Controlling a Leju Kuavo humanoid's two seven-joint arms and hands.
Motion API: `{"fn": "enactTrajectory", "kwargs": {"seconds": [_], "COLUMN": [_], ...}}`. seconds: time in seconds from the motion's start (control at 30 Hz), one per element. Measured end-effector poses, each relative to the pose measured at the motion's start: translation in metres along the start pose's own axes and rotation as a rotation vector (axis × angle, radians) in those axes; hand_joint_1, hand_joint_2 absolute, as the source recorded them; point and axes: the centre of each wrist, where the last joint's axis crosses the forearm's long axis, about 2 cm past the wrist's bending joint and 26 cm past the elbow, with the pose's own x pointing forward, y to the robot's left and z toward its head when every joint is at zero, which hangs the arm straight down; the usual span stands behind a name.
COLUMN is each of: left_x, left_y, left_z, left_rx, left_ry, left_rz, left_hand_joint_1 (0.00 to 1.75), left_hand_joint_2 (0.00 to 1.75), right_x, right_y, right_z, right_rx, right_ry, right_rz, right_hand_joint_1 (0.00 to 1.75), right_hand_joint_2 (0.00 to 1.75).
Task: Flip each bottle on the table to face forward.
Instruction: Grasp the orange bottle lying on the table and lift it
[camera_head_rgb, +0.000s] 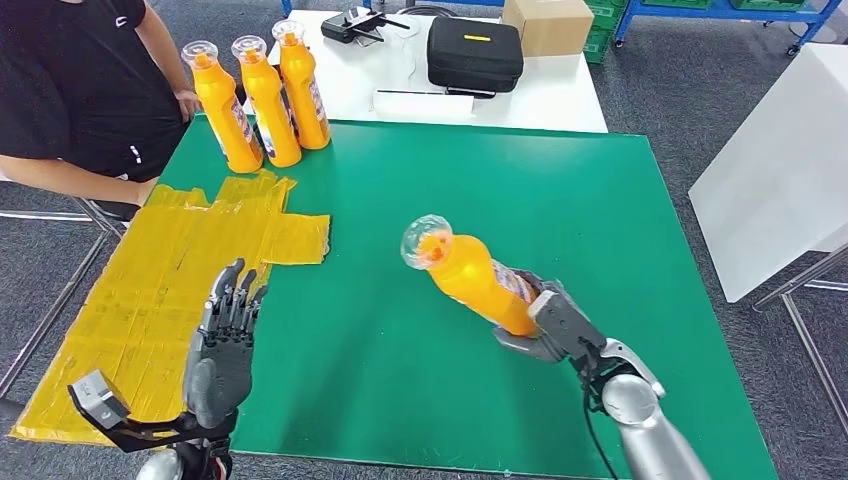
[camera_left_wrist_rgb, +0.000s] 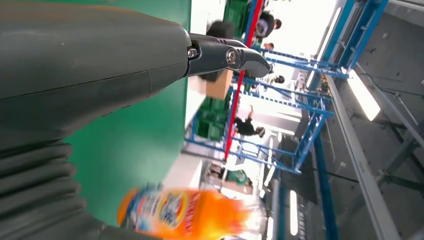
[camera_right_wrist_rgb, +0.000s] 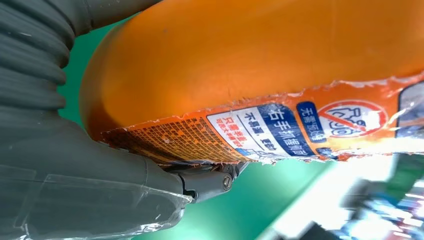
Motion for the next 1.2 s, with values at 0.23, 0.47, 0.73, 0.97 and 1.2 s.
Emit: {"fn": "enactTrajectory", "kwargs": {"seconds": [0.23,0.47,0.73,0.97,1.2], "left_x": [-0.012,-0.016,-0.017,-0.017,-0.017], "left_y": [-0.046,-0.069,-0.074,-0.074,-0.073], "left_z": [-0.017,-0.023,-0.024,-0.024,-0.024], "left_rx": [-0.053,-0.11,-0.117,-0.117,-0.112], "left_ry": [0.018,0.021,0.016,0.015,0.011], "left_rz": [0.038,0.073,0.08,0.08,0.075], "left_hand_joint_1": [0.0,0.0,0.0,0.0,0.0], "left_hand_joint_2": [1.75,1.75,1.75,1.75,1.75], "right_x": [0.05,0.07,0.073,0.072,0.072], "right_y": [0.068,0.116,0.146,0.156,0.164], "right_z": [-0.034,-0.047,-0.048,-0.047,-0.047], "right_rx": [0.04,0.131,0.197,0.224,0.251], "right_ry": [-0.126,-0.147,-0.121,-0.106,-0.098], "right_rz": [-0.104,-0.153,-0.164,-0.169,-0.154], "right_hand_joint_1": [1.75,1.75,1.75,1.75,1.75], "right_hand_joint_2": [1.75,1.75,1.75,1.75,1.75]}}
